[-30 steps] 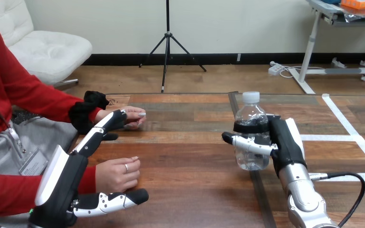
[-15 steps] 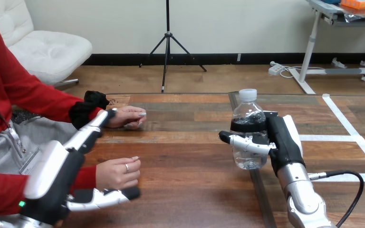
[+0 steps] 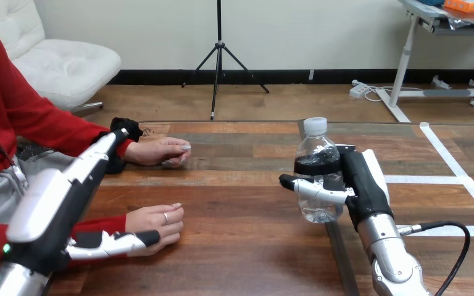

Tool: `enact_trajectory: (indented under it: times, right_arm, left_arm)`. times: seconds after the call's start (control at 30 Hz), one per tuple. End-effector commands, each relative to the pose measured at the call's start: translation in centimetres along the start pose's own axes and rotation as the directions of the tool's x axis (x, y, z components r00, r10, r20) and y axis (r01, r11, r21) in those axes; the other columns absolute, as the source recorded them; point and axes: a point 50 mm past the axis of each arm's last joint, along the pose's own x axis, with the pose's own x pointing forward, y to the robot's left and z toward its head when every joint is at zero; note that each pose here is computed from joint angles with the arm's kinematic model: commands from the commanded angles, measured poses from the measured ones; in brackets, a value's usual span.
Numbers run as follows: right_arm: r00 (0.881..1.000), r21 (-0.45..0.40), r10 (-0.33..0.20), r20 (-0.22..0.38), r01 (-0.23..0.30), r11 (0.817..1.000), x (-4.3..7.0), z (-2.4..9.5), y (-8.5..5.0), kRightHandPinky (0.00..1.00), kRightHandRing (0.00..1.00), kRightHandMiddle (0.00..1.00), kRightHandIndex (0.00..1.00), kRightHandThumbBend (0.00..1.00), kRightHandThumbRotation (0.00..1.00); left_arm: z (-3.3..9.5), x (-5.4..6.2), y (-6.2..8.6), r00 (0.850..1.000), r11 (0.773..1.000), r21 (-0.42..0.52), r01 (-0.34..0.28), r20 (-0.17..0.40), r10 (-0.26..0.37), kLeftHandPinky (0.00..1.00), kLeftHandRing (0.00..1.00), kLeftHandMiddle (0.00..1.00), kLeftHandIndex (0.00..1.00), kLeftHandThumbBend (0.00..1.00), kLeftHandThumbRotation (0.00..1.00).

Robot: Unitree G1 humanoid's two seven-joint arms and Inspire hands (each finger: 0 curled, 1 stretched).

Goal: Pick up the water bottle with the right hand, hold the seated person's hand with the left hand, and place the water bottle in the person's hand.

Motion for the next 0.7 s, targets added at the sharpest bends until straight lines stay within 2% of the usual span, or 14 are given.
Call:
enact_trajectory:
  times: [0.0, 0.23, 0.4, 0.67]
  right_arm:
    - [0.987, -0.009, -0.027, 0.159, 0.029, 1.0, 1.5, 3.0, -1.0, 0.12, 0.16, 0.19, 0.2, 0.72, 0.0]
    - [0.984, -0.002, -0.022, 0.176, 0.023, 1.0, 1.5, 3.2, -1.0, 0.11, 0.15, 0.19, 0.2, 0.72, 0.0]
    - [0.98, -0.009, -0.016, 0.198, 0.019, 1.0, 1.4, 3.3, -1.0, 0.11, 0.15, 0.19, 0.19, 0.72, 0.0]
    - [0.973, -0.003, -0.016, 0.23, 0.017, 1.0, 1.4, 3.8, -1.0, 0.1, 0.14, 0.18, 0.19, 0.71, 0.0]
  left_arm:
    - [0.1, 2.3, 1.3, 0.999, 0.998, 0.053, -0.017, 0.048, 0.014, 0.83, 0.93, 0.95, 0.96, 1.0, 0.54]
    - [-0.5, 2.9, 1.6, 0.999, 0.993, 0.112, 0.024, 0.024, -0.027, 0.84, 0.92, 0.94, 0.95, 1.0, 0.56]
    - [-0.9, 3.6, 1.9, 0.995, 0.975, 0.199, 0.097, -0.016, -0.096, 0.85, 0.92, 0.94, 0.96, 1.0, 0.56]
    - [-1.3, 4.5, 2.2, 0.99, 0.947, 0.289, 0.143, -0.033, -0.14, 0.85, 0.91, 0.92, 0.96, 1.0, 0.57]
